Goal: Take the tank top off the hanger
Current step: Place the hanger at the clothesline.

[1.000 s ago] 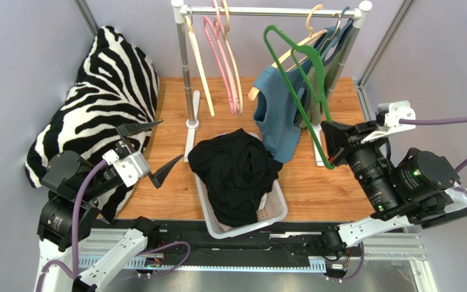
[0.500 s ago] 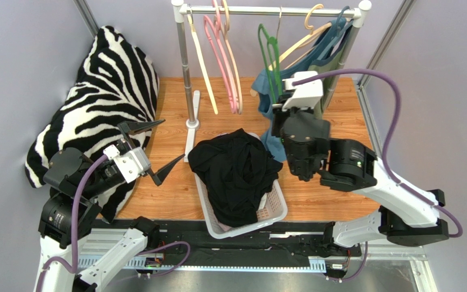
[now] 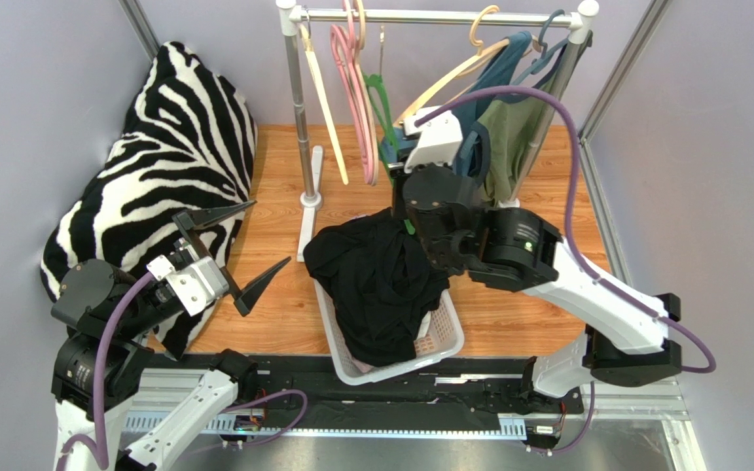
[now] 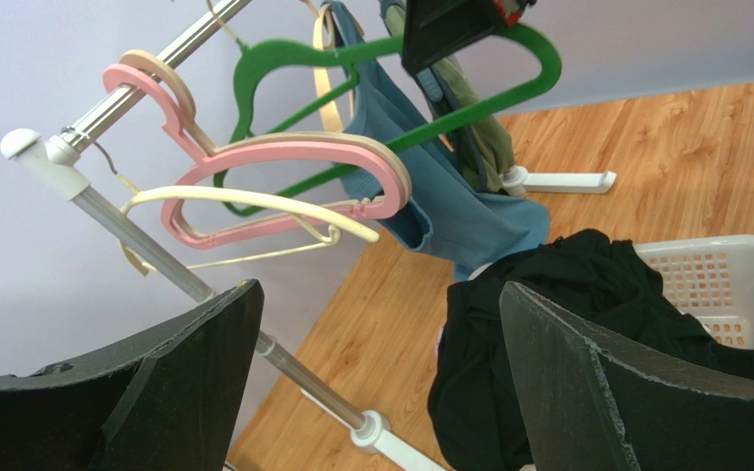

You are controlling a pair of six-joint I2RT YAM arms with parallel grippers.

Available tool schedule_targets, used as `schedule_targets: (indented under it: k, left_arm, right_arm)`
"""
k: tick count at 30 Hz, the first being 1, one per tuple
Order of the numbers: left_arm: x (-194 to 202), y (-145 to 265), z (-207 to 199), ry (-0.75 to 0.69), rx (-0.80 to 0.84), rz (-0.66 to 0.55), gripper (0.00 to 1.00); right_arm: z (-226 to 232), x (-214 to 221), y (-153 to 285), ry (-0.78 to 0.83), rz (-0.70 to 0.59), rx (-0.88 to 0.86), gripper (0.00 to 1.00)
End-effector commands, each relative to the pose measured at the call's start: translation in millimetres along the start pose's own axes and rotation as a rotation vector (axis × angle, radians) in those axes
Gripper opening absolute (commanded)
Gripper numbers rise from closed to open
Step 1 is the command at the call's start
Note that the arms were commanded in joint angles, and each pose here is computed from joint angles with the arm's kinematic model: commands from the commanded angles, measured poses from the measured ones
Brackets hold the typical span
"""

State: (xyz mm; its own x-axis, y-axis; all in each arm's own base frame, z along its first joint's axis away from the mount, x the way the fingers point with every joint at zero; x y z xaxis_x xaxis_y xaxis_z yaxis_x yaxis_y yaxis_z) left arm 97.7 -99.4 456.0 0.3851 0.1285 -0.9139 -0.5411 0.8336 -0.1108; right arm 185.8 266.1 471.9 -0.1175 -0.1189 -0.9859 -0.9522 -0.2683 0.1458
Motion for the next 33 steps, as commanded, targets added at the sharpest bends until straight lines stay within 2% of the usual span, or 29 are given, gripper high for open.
schedule_targets:
  k: [1,4,7,11,16,19,27,33]
  left_arm:
    - [-2.5,5.7,-3.6,0.009,-0.005,-0.013,0.99]
    - [-4.3,10.9,-5.4,-0.008,-0.011,-0.018,0.99]
    - [-4.2,14.0,-6.8,-0.018,-0.015,-0.021,0.99]
    - [-6.2,14.1,-6.2,-0.013,-0.018,-0.023,0.99]
    - [-7.0,16.2,-6.8,-0.018,-0.021,-0.024,0.99]
    - [-3.7,17.7,-7.7,-0.027,-0.024,-0.018,0.99]
    - [-0.2,10.5,-6.7,-0.024,0.001,-0.006,0.99]
    - [3.2,6.2,-5.5,-0.015,0.006,-0.001,0.99]
  right_arm:
    - [23.3,-7.9,-15.8,-0.056,-0.012,-0.051,0.00]
    - [18.9,-20.4,-16.9,-0.023,-0.037,-0.026,0.00]
    - [7.4,-41.3,-15.3,-0.052,-0.077,-0.024,0.00]
    - [3.0,-45.7,-30.4,-0.083,-0.077,-0.028,0.00]
    - [10.3,-26.6,-49.9,-0.097,-0.025,-0.039,0.00]
    - [-2.0,-9.8,-47.5,-0.071,0.003,0.004,0.00]
    - [-63.9,15.3,-5.5,-0.068,0.017,0.130,0.00]
    - [-78.1,25.7,6.4,-0.048,0.042,0.143,0.00]
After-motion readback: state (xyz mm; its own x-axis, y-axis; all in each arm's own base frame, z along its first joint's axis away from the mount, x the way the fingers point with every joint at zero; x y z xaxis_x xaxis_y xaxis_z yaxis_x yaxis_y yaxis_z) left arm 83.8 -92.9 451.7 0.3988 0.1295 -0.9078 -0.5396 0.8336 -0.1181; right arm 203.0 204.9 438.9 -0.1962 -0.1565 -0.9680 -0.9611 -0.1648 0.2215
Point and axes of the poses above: each gripper's point midway between its finger pads, its own y axis back along the fingers, its own z axis along the line the jaws close on, x = y × z, the point moved 5 cm from there along y, back along the fingers, and after that the axes turned 10 degrees about y, right-handed, at the moved point
